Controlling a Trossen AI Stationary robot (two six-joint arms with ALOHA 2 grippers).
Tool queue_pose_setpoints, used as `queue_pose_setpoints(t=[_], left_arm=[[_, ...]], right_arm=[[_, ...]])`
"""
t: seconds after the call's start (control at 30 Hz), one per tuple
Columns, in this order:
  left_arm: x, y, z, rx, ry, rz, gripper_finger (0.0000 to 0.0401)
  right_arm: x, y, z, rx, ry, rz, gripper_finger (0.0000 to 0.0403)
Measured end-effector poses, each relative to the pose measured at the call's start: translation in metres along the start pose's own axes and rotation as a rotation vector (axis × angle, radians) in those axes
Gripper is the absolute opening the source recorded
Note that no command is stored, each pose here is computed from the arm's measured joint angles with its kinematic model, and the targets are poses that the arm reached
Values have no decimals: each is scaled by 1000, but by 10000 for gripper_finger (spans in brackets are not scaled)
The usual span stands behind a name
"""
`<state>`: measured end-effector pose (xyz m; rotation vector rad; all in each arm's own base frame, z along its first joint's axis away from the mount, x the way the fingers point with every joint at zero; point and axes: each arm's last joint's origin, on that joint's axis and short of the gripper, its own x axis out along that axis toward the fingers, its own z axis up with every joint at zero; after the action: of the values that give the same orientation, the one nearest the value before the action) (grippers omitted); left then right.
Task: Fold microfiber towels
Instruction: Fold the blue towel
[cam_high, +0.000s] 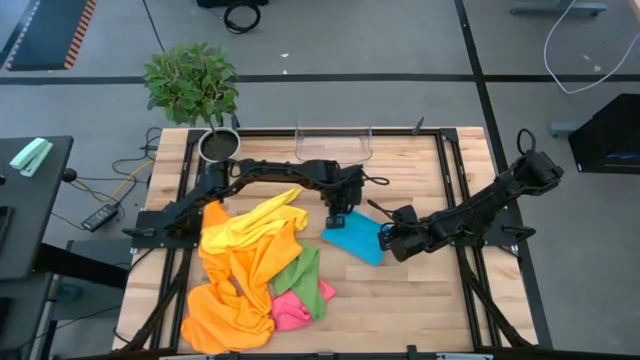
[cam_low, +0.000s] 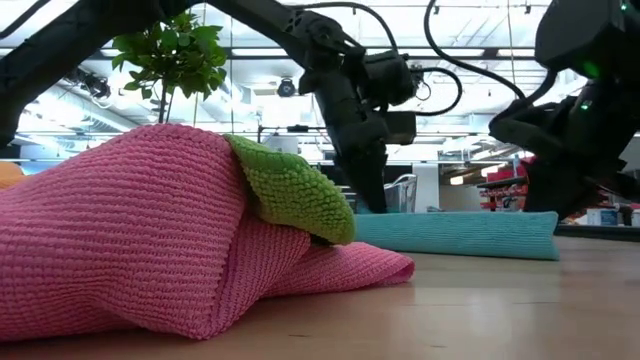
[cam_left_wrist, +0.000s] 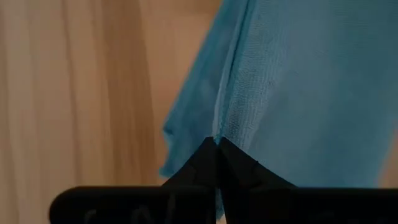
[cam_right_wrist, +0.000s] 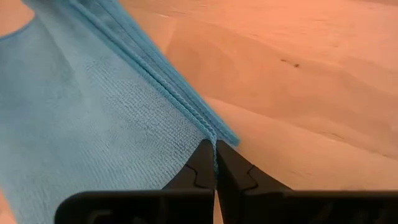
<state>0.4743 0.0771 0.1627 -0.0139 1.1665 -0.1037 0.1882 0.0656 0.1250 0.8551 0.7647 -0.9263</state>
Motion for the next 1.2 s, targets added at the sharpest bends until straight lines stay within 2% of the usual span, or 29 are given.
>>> queue_pose_setpoints(t=[0.2, 0.4, 0.53, 0.67, 0.8, 0.87, 0.97, 1.1, 1.2], left_arm=[[8, 9, -5, -27, 21, 6, 6], [14, 9, -7, -30, 38, 8, 14], [14, 11, -8, -33, 46, 14, 6], [14, 11, -8, -32, 43, 14, 15], [14, 10, -7, -31, 41, 11, 17], [14, 10, -8, -32, 42, 10, 10], [14, 10, -8, -32, 43, 9, 7], [14, 10, -9, -33, 52, 6, 19], [14, 9, -10, -36, 66, 2, 19]], right_arm=[[0, 1, 1, 4, -21, 9, 9], [0, 0, 1, -2, -20, -1, 35], [-2, -2, 2, 1, -31, -9, 66], [-10, -5, 7, 9, -38, -4, 110], [-26, -5, 12, 21, -83, 77, 152], [-33, -3, 13, 30, -91, 134, 160], [-33, 0, 13, 3, -93, 160, 131], [-16, 3, 13, -45, -93, 158, 23], [-3, 6, 14, -38, -70, 194, 9]])
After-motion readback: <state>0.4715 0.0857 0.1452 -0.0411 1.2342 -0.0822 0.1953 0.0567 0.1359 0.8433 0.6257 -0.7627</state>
